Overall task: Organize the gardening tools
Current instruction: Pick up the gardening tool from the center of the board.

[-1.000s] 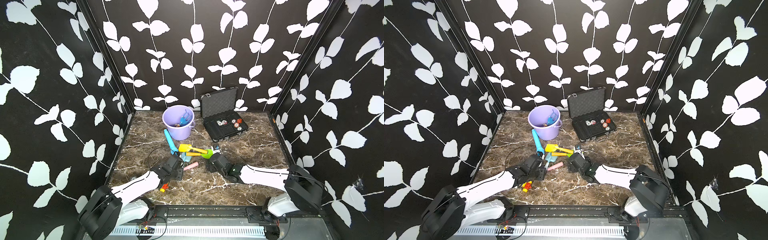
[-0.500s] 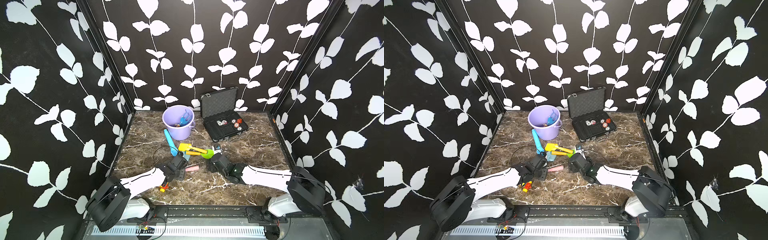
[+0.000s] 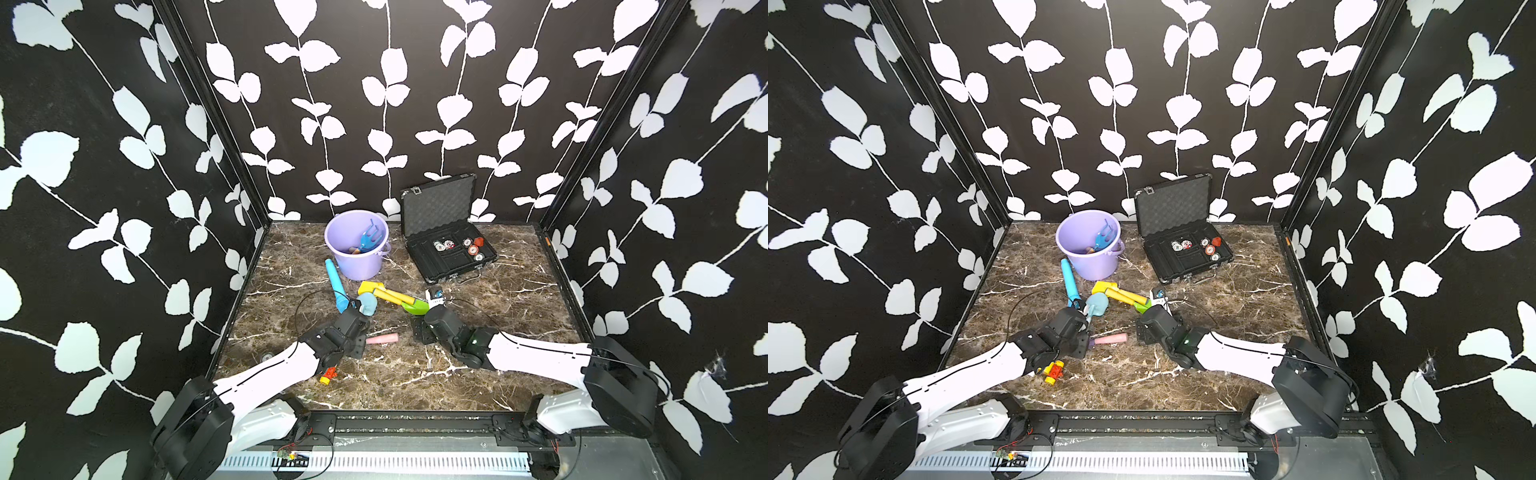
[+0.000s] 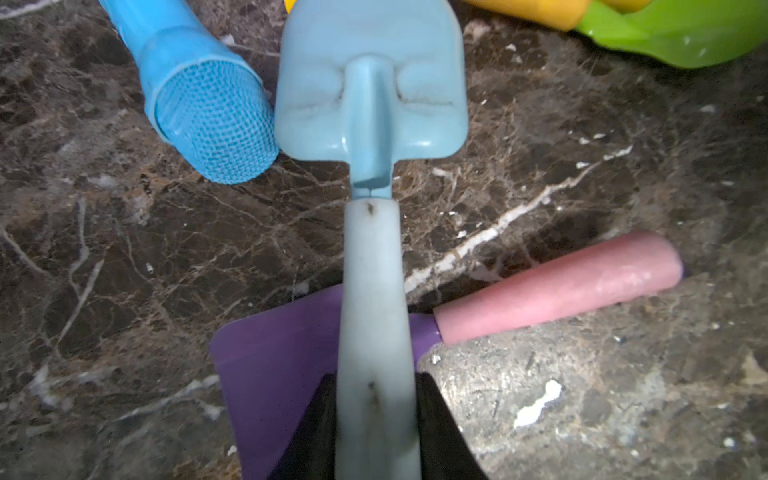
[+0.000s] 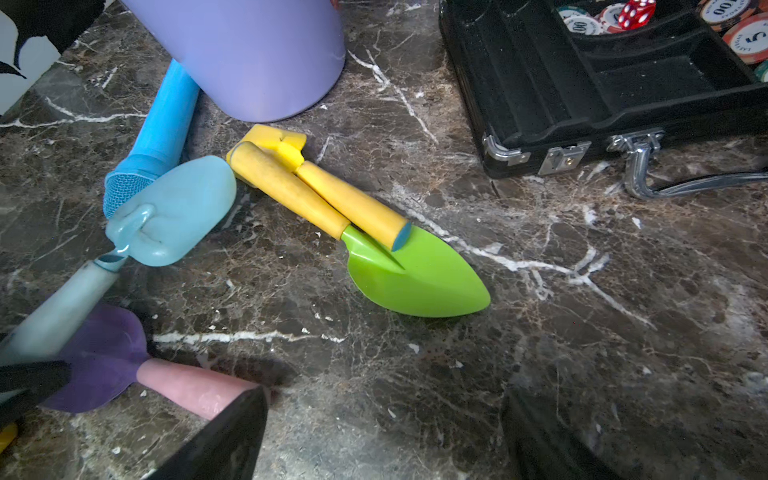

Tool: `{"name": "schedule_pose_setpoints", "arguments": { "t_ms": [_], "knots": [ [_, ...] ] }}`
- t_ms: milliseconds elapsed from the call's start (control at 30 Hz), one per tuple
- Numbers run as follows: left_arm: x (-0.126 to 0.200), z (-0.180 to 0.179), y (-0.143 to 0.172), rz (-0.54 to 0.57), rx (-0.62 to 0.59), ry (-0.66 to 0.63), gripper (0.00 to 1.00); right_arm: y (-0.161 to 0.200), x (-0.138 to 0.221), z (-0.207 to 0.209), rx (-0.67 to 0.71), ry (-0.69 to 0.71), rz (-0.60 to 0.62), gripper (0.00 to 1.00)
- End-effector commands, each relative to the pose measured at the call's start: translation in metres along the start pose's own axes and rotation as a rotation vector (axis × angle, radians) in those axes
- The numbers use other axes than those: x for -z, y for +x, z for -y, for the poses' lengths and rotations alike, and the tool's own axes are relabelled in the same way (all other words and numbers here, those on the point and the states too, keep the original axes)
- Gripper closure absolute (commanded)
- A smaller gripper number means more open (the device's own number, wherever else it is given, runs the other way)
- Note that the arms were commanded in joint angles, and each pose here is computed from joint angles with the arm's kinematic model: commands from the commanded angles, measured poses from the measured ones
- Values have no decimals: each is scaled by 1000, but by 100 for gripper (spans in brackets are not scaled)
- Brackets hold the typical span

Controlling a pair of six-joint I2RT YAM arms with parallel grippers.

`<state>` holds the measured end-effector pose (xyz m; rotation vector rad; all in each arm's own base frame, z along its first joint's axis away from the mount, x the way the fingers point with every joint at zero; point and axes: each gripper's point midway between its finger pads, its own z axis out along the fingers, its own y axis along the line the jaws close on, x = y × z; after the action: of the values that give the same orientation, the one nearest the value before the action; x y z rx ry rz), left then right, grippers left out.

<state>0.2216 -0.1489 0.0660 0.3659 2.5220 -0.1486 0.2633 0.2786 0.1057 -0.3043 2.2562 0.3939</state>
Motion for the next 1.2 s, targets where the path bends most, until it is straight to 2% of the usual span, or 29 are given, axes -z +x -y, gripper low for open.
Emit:
{"name": "schedule_pose_setpoints", "arguments": {
  "t_ms": [0, 233, 367, 400, 700, 933, 1167],
  "knots": [
    [16, 2, -9, 33, -10, 18, 100, -7, 6, -4, -7, -34, 28, 10],
    [37, 4, -16, 117, -2, 80, 100, -15, 13, -19, -11, -113, 32, 7],
    [43, 12, -25, 198, -11, 139, 100, -24, 19, -43, -7, -231, 17, 4],
    [45, 16, -29, 229, -21, 163, 100, -29, 22, -49, -6, -272, 18, 1],
    [53, 38, -55, 416, -90, 283, 100, -67, 41, -82, -44, -539, 26, 2],
    [55, 45, -64, 521, -154, 310, 100, -104, 54, -86, -72, -600, 85, 3],
    [61, 54, -69, 604, -202, 359, 100, -130, 54, -85, -128, -632, 81, 7]
  ]
}}
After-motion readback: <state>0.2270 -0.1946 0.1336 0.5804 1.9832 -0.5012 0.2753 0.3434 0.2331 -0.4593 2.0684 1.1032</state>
